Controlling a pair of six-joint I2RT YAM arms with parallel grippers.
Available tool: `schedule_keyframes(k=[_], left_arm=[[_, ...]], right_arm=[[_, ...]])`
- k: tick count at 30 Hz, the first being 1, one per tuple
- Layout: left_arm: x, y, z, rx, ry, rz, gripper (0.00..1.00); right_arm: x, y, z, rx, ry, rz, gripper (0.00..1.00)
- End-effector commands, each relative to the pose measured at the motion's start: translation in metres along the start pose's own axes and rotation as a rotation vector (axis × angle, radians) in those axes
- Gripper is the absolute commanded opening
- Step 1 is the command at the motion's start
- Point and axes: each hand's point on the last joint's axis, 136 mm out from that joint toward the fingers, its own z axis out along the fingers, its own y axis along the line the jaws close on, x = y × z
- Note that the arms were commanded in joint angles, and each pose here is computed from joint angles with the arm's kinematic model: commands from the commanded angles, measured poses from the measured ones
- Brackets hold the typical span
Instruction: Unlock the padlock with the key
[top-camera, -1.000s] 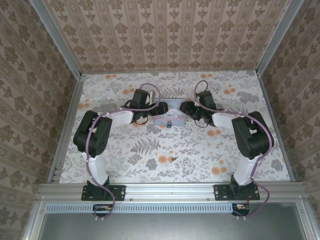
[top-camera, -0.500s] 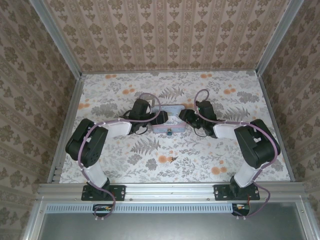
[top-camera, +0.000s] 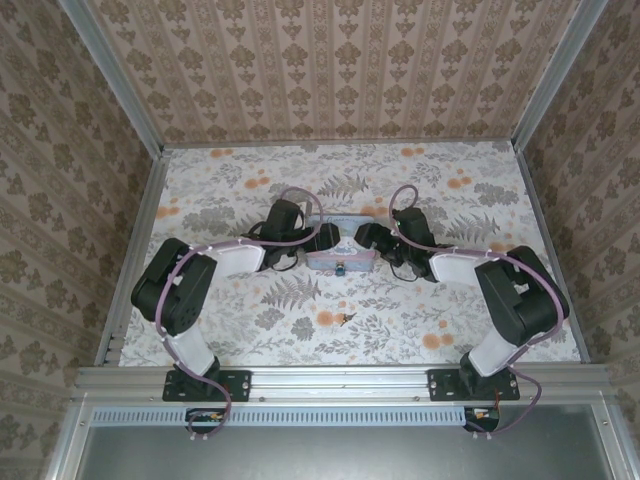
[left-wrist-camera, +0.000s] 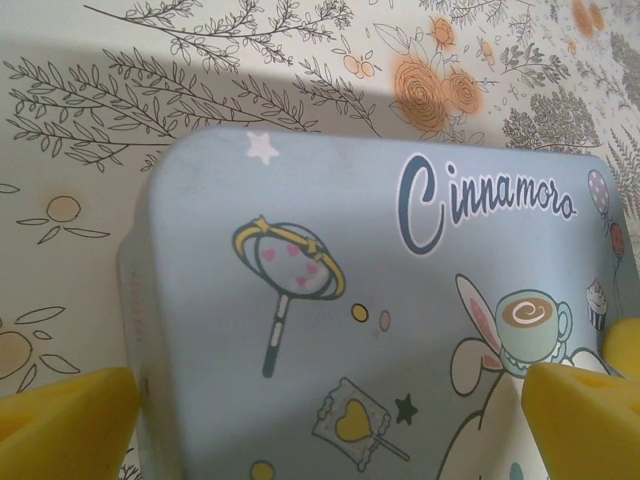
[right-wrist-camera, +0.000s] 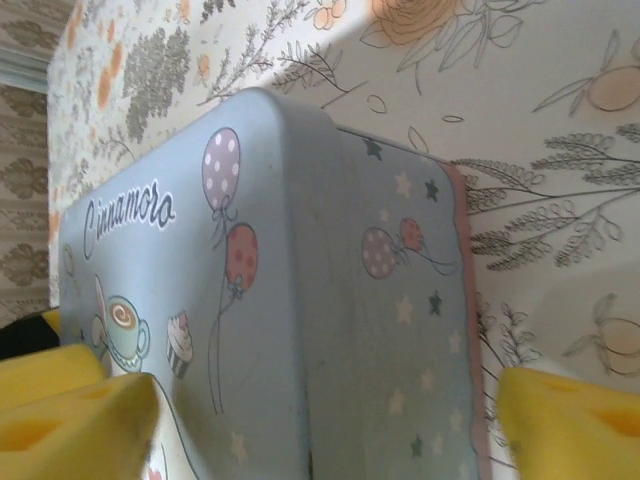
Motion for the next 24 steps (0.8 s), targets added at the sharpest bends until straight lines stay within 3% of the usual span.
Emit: schedule_keyframes(k=[1,10,15,24], left_arm=[[-0.010,0.000,-0.015,0.026,-0.023,-0.039,1.00],[-0.037,0.015,-0.064,0.011,-0.124,-0.055,1.00],[-0.041,0.008,-0.093,-0.003,-0.158,-0.017,1.00],[-0.028,0.009,-0.142,-0.065,-0.202,0.001,1.00]], right_arm=[[-0.011,-0.007,-0.020,0.057,-0.024,-0.045,0.99],[-0.056,0.000,-0.079,0.159,-0.151,-0.184,1.00],[-0.074,0.015,-0.110,-0.069,-0.205,-0.115,1.00],[-0.032,0.022,-0.117,-0.040,-0.061,-0.292,0.99]])
